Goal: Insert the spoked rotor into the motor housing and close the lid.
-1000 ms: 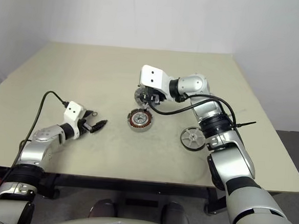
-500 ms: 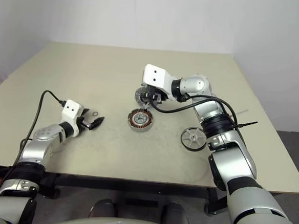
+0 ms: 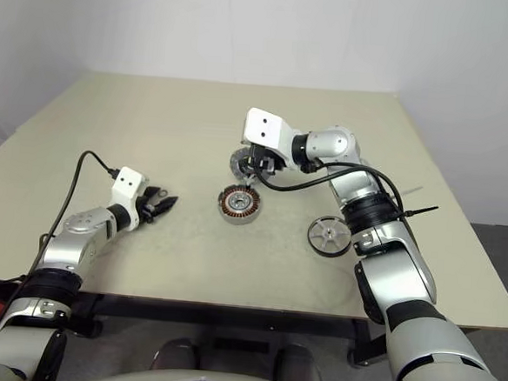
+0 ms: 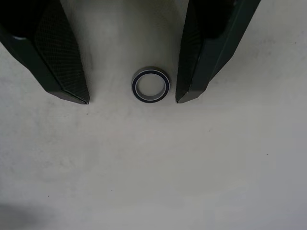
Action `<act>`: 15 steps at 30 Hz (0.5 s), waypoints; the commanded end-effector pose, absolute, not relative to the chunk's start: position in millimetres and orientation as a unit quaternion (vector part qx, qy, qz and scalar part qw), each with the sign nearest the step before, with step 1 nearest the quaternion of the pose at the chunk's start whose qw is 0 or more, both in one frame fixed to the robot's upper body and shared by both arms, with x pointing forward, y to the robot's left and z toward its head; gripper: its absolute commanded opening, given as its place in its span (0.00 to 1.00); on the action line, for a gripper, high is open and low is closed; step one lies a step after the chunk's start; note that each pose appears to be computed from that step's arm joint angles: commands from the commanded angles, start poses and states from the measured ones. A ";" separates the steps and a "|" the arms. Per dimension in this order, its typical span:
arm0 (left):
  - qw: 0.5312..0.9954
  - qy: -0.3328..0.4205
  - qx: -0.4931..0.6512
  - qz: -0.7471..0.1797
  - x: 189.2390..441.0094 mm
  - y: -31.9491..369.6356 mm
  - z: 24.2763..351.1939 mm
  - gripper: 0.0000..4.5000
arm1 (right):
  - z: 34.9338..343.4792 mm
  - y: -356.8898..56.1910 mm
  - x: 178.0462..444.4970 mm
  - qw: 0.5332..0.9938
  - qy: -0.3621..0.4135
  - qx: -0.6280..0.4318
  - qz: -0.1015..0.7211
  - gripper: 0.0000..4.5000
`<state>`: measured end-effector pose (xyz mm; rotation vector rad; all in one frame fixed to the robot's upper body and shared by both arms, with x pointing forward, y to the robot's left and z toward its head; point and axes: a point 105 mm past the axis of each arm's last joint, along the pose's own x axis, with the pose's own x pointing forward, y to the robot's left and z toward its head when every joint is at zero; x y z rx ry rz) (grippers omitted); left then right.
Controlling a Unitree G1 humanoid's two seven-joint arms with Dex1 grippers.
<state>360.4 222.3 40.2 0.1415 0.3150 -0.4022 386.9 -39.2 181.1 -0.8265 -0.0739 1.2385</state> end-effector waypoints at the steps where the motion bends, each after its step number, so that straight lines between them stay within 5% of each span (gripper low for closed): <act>1: 0.967 0.162 0.078 -0.182 361.8 229.8 41.9 0.67 | 209.1 -41.5 391.7 0.745 -0.075 -0.379 0.544 0.44; 15: 0.964 0.199 0.076 -0.157 357.8 241.7 31.0 0.63 | 213.3 -44.2 398.3 0.756 -0.078 -0.378 0.529 0.44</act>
